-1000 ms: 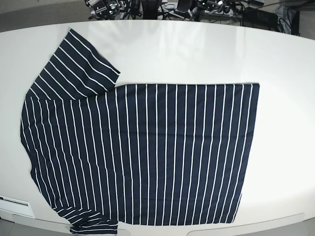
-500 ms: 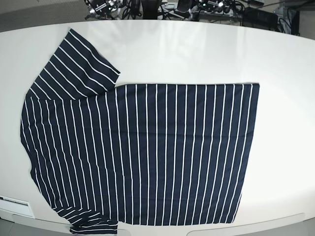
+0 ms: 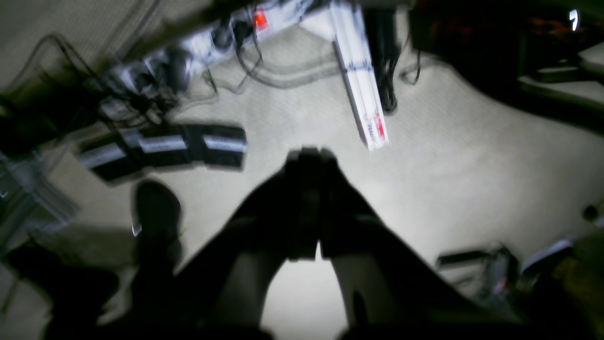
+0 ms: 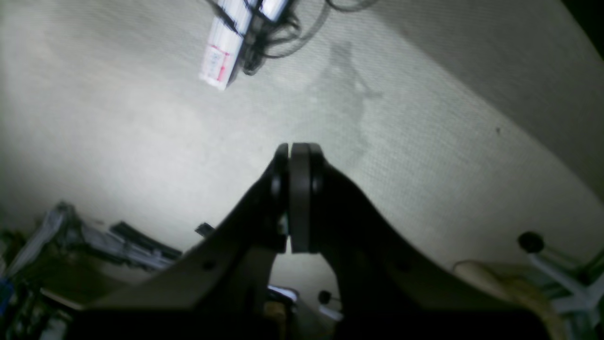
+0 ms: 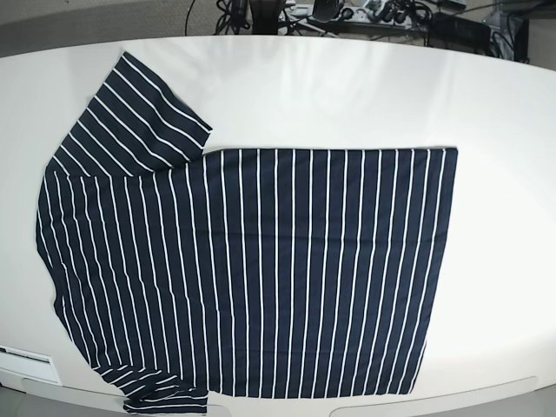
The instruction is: Fold the T-shirt properly
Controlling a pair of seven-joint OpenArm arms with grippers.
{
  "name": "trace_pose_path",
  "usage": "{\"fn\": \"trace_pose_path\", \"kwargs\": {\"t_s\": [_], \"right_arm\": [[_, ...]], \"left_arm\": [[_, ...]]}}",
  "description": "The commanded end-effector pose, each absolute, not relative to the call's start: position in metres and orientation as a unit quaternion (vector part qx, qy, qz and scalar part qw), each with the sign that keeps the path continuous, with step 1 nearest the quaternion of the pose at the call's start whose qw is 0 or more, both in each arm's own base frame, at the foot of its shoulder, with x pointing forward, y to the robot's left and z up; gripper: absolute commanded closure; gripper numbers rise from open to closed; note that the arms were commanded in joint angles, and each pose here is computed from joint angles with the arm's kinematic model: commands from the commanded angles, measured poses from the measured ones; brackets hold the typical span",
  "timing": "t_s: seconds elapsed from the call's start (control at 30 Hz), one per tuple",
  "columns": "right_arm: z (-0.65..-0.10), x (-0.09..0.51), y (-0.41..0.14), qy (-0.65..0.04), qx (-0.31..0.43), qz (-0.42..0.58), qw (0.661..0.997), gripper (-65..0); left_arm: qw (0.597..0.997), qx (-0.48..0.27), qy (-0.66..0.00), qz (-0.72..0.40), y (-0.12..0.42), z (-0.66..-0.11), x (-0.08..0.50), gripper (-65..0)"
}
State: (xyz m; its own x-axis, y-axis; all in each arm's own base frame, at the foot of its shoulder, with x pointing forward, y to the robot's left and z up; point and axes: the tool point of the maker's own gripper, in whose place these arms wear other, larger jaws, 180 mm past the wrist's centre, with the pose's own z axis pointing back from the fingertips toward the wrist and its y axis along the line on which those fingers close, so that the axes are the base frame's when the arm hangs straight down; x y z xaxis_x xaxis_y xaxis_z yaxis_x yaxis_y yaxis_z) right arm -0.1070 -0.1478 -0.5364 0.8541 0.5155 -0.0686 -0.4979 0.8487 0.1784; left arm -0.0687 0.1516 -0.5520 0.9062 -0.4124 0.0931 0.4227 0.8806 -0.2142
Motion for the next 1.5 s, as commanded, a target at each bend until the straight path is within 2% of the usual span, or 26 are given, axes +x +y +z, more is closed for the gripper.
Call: {"fn": "trace_pose_path", "kwargs": {"t_s": [0.0, 0.2, 0.33, 0.5, 0.73, 0.93, 1.07, 1.17, 1.33, 1.47], "right_arm": [[-0.524, -0.108, -0.147, 0.045, 0.078, 0.265, 0.960, 0.0], [-0.453, -0.099, -0.129, -0.006, 0.082, 0.288, 0.954, 0.0], [-0.414, -0.090, -0.132, -0.044, 0.033, 0.314, 0.948, 0.0], [-0.376, -0.071, -0.148, -0.071, -0.046, 0.312, 0.946, 0.0], [-0.338, -0.013, -0.168, -0.168, -0.151, 0.306, 0.925, 0.0], [-0.316, 0.016, -0.187, -0.226, -0.247, 0.336, 0.880, 0.0], [-0.311, 0.044, -0.197, -0.256, -0.276, 0.340, 0.862, 0.0], [-0.312, 0.071, -0.202, -0.286, -0.270, 0.332, 0.857, 0.0], [-0.314, 0.116, -0.189, -0.345, -0.185, 0.319, 0.863, 0.0], [-0.310, 0.140, -0.181, -0.376, -0.140, 0.308, 0.863, 0.0]], "left_arm": [[0.966, -0.123, -0.022, -0.227, 0.153, -0.540, -0.076, 0.0], [0.944, -0.129, -0.020, -0.303, 0.163, -0.481, -0.084, 0.0], [0.935, -0.130, -0.047, -0.327, 0.165, -0.441, -0.077, 0.0], [0.923, -0.083, -0.123, -0.356, 0.176, -0.400, -0.027, 0.0], [0.905, -0.015, -0.223, -0.362, 0.192, -0.351, 0.047, 0.0], [0.886, 0.037, -0.286, -0.363, 0.209, -0.328, 0.096, 0.0], [0.865, 0.067, -0.324, -0.379, 0.216, -0.315, 0.130, 0.0], [0.843, 0.086, -0.349, -0.401, 0.219, -0.306, 0.151, 0.0], [0.796, 0.106, -0.393, -0.448, 0.227, -0.293, 0.190, 0.0], [0.757, 0.129, -0.375, -0.519, 0.252, -0.297, 0.214, 0.0]]}}
